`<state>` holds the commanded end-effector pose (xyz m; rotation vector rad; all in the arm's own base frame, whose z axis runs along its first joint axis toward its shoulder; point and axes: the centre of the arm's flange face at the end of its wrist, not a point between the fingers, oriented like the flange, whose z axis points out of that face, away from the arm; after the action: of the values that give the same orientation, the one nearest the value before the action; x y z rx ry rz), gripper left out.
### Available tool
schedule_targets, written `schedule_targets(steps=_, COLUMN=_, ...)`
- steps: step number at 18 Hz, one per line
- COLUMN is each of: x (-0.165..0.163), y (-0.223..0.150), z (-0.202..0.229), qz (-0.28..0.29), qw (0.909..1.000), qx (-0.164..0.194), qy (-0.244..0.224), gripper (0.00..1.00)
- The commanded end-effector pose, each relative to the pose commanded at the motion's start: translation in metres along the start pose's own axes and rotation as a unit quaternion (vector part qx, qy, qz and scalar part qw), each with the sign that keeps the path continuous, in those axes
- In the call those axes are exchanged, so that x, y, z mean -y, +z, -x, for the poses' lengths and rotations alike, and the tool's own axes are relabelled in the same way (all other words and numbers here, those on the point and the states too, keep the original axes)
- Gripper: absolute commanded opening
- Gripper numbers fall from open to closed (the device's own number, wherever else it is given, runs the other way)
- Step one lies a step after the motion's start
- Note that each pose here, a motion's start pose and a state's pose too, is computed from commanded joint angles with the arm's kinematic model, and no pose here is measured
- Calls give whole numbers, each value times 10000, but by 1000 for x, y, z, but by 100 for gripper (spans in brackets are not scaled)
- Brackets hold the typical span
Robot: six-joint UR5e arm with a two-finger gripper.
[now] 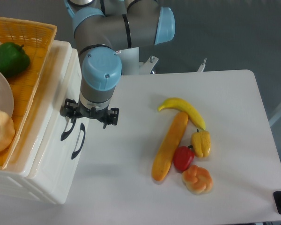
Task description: Slide open the top white drawer
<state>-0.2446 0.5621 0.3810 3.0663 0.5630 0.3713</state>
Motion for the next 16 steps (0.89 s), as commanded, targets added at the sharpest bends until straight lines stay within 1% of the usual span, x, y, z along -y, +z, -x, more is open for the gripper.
schedule_targets(steps=11, x=-1, y=-2, z=-3, qz=-21, qw=10000, qx=17, qy=82, gripper=100)
schedule_targets(steps=14, x=-1, y=-4, z=-1, qz=10, qw=9998, qx=160, qy=93, gripper=100)
schedule_targets(steps=16, x=-1, y=-5, z=-1, qz=-4, qw=9998, qx=190, qy=97, gripper=100)
